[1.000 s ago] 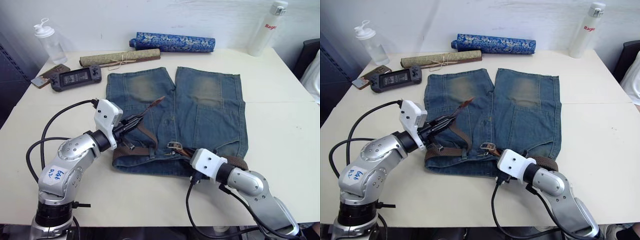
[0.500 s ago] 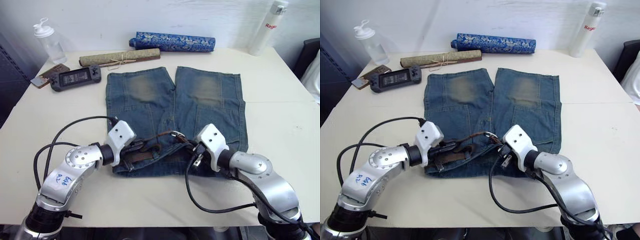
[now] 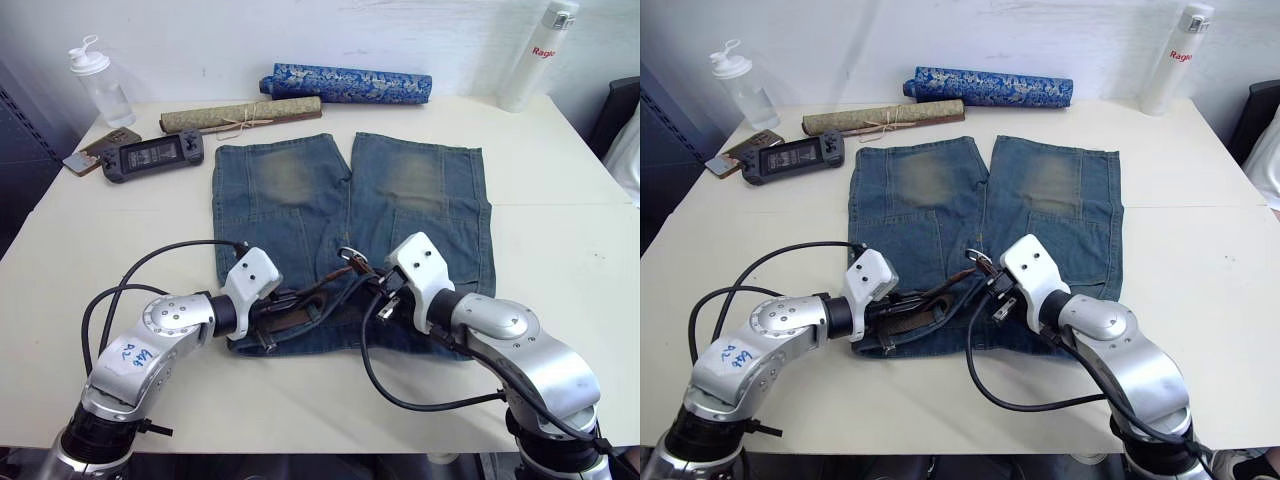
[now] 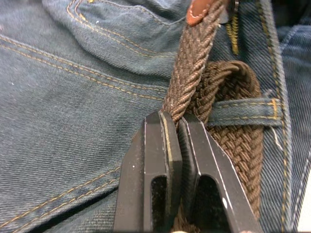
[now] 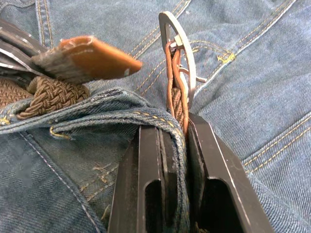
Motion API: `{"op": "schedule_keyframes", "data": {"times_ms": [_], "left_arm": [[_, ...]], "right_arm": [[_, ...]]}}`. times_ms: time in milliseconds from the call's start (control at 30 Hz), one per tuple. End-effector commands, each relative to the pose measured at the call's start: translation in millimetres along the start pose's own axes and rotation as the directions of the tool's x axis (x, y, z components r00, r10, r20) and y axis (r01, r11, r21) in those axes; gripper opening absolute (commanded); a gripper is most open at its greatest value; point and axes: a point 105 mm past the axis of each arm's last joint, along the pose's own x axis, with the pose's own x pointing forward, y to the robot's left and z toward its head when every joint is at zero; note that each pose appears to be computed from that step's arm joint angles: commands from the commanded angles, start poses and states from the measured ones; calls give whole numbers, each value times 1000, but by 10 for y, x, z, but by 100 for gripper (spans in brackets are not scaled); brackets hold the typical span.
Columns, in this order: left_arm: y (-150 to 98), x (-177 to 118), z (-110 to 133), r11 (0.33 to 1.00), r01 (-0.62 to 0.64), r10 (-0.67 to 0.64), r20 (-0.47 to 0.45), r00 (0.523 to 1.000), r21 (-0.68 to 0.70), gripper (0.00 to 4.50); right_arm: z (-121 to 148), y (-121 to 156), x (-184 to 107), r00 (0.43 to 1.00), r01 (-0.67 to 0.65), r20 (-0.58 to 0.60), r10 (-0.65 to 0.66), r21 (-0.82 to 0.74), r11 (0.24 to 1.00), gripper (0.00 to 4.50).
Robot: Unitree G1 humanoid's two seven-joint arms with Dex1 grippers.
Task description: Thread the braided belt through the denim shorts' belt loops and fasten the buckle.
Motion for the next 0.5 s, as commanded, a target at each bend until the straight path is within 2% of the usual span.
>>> {"op": "schedule_keyframes", "data": {"times_ms": [33,167,500], "left_arm": [[31,35,-37,989,-29,24,-32,999,-143,0],[58,48,-2,983,-53,45,-48,998,-177,0],[-51,91,-1,977,-26,7,-93,996,-211,0]], "right_arm": [[179,30,-55,998,25,67,-19,-83,996,2],[199,19,-51,997,48,70,-40,-112,993,2],[250,34,-2,993,87,87,-74,-159,983,2]]}}
